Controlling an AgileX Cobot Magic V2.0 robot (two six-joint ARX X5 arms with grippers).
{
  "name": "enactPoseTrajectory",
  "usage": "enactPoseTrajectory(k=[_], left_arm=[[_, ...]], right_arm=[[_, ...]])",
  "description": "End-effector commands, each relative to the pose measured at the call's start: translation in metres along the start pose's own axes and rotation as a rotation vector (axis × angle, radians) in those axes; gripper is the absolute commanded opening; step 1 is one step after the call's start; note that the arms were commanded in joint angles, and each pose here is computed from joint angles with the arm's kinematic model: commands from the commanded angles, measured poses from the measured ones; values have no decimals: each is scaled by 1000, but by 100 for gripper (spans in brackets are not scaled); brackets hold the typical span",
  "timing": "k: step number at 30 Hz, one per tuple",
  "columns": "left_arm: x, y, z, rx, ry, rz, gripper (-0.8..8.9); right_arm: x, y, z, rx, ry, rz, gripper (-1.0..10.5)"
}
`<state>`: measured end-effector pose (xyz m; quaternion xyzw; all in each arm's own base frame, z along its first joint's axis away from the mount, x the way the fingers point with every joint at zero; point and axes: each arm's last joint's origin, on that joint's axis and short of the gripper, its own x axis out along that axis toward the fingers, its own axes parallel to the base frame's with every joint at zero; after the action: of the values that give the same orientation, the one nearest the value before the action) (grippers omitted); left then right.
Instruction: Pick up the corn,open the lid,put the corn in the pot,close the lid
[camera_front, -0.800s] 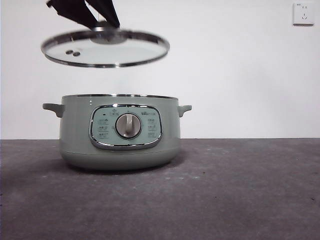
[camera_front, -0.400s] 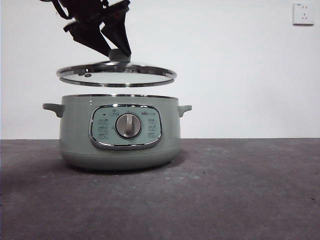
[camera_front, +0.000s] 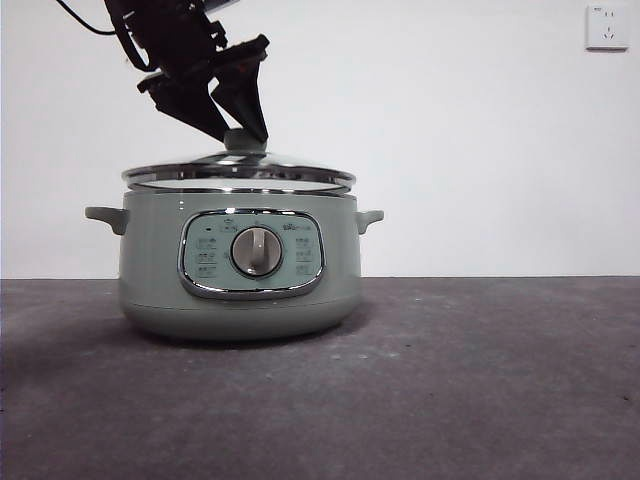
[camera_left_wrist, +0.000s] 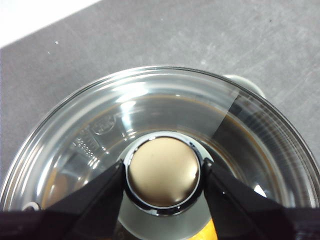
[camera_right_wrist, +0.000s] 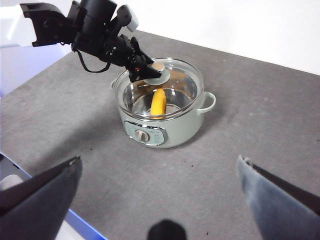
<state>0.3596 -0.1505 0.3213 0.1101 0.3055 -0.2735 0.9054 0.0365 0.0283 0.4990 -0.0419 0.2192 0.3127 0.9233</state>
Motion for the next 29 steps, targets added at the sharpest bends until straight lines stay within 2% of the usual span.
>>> enactPoseTrajectory(k=[1,21,22,26,29], left_arm=[[1,-1,8,15,-47,-1,-8],[13,0,-1,-1,26,9,14],[12,0,-1,-5,25,9,51],[12,3,-2,-12,26,16,328],[10,5,-1,-15,24,19,384]], right_arm=[[1,-1,-4,11,30,-22,534],[1,-1,-4,10,30,-39,534],[1,-1,-4,10,30,-39,534],[1,-1,-4,10,30,-39,534],[1,-1,-4,10,30,-39,534]])
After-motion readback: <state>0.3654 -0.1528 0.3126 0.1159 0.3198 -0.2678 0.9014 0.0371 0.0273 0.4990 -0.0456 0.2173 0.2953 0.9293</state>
